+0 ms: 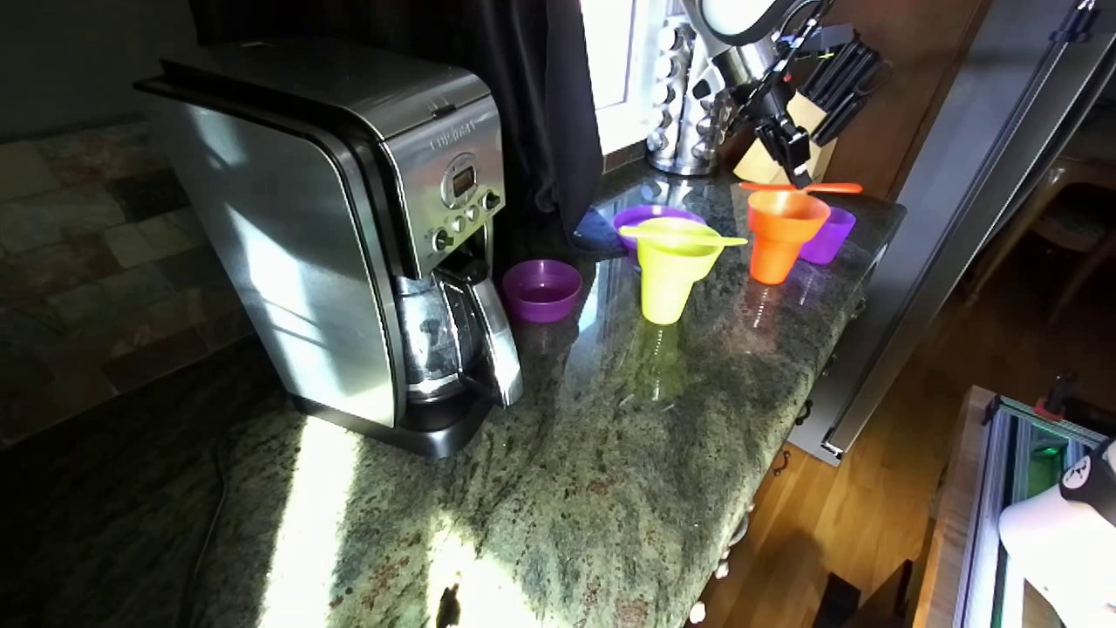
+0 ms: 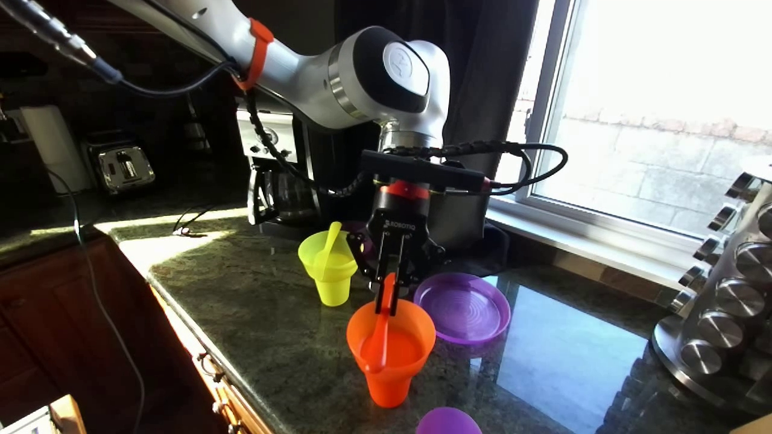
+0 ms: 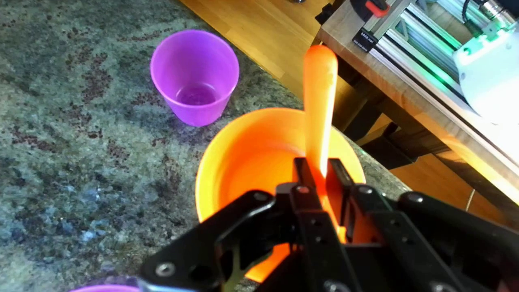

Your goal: Pick up the orange bowl and place it on top of the orange cup, pick up the orange knife and place it on top of the orange bowl

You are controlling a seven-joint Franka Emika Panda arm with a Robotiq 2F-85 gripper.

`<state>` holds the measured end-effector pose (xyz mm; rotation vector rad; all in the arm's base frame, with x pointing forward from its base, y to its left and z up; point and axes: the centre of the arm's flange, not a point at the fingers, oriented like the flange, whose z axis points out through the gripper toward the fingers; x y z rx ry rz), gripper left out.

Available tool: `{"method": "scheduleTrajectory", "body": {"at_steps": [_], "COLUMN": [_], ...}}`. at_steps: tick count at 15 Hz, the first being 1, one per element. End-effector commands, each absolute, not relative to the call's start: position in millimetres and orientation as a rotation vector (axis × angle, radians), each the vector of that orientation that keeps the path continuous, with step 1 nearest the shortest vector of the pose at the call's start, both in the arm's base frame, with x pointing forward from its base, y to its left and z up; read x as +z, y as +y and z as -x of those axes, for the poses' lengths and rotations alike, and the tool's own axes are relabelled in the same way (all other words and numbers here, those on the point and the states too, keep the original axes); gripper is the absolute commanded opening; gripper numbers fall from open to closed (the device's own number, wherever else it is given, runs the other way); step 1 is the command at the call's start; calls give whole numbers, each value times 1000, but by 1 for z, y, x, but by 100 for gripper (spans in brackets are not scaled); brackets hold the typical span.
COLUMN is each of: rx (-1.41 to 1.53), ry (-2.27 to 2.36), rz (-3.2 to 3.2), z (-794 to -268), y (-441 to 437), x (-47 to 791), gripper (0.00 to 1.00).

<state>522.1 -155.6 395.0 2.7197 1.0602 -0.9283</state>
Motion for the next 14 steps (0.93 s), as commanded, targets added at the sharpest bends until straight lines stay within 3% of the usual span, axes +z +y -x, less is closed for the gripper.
{"method": "scheduleTrajectory", "body": {"at_steps": [1, 14], "rx": [-931, -875], "ry": [1073, 1110], "rz": [-2714, -2694], "z": [-536, -546], "y": [-150, -149], "x": [381, 370], "gripper": [4, 7]}}
